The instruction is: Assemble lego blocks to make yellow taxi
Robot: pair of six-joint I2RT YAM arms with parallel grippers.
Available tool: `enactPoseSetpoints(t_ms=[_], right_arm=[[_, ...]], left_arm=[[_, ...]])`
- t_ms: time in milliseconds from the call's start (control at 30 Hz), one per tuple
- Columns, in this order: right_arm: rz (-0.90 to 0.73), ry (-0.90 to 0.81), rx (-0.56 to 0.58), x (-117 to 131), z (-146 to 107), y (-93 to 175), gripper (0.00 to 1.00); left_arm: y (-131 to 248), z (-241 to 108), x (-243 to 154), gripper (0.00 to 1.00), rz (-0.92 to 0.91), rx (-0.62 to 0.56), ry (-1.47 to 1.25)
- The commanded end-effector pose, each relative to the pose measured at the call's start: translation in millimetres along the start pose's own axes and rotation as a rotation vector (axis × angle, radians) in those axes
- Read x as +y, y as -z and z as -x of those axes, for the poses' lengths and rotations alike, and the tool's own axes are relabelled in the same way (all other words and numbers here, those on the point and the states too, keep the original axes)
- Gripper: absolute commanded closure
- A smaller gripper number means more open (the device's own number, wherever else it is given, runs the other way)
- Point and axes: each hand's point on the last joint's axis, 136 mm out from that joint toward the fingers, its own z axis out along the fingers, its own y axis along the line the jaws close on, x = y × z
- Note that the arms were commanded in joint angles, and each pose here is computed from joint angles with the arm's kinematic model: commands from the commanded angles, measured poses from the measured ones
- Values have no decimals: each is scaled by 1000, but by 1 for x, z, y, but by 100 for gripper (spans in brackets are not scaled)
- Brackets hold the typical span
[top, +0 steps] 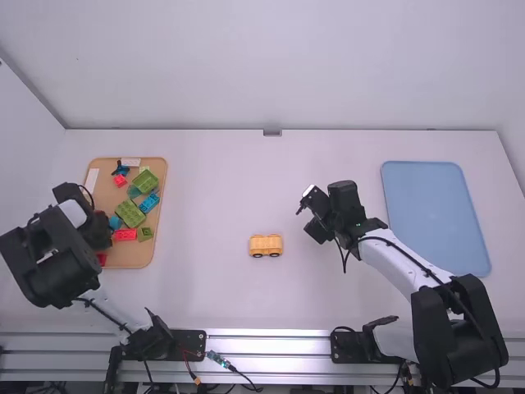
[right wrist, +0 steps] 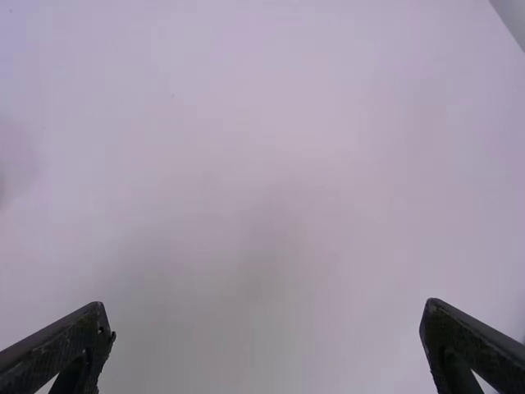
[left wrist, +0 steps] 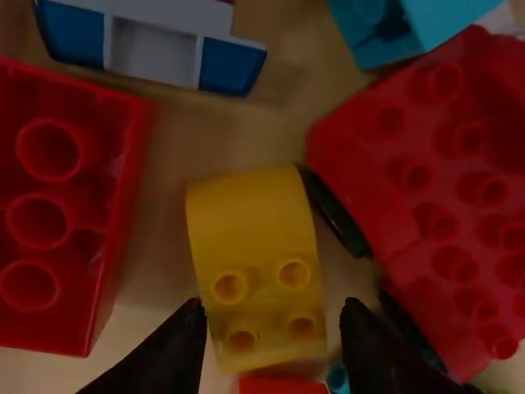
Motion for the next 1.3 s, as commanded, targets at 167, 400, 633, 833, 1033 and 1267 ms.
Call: enactPoseSetpoints(t_ms=[167, 400, 633, 833, 1033, 1267], right_arm=[[-4, -2, -3, 0, 0, 2, 1], [-4, -2, -3, 0, 0, 2, 1], [-5, -2, -2, 0, 0, 2, 1], [-4, -2, -3, 0, 0, 2, 1], [-4, -2, -4, 0, 0, 2, 1], [-8, -2, -10, -1, 2, 2, 1]], left_arm=[[-6, 1, 12, 70, 32, -7, 10], [-6, 0, 15, 81, 44, -7, 30], [-2, -5, 3, 91, 8, 35, -19], [14, -4, -12, 98, -22, 63, -67], [38, 1, -18, 98, -7, 65, -82], [56, -7, -19, 98, -47, 56, -154]])
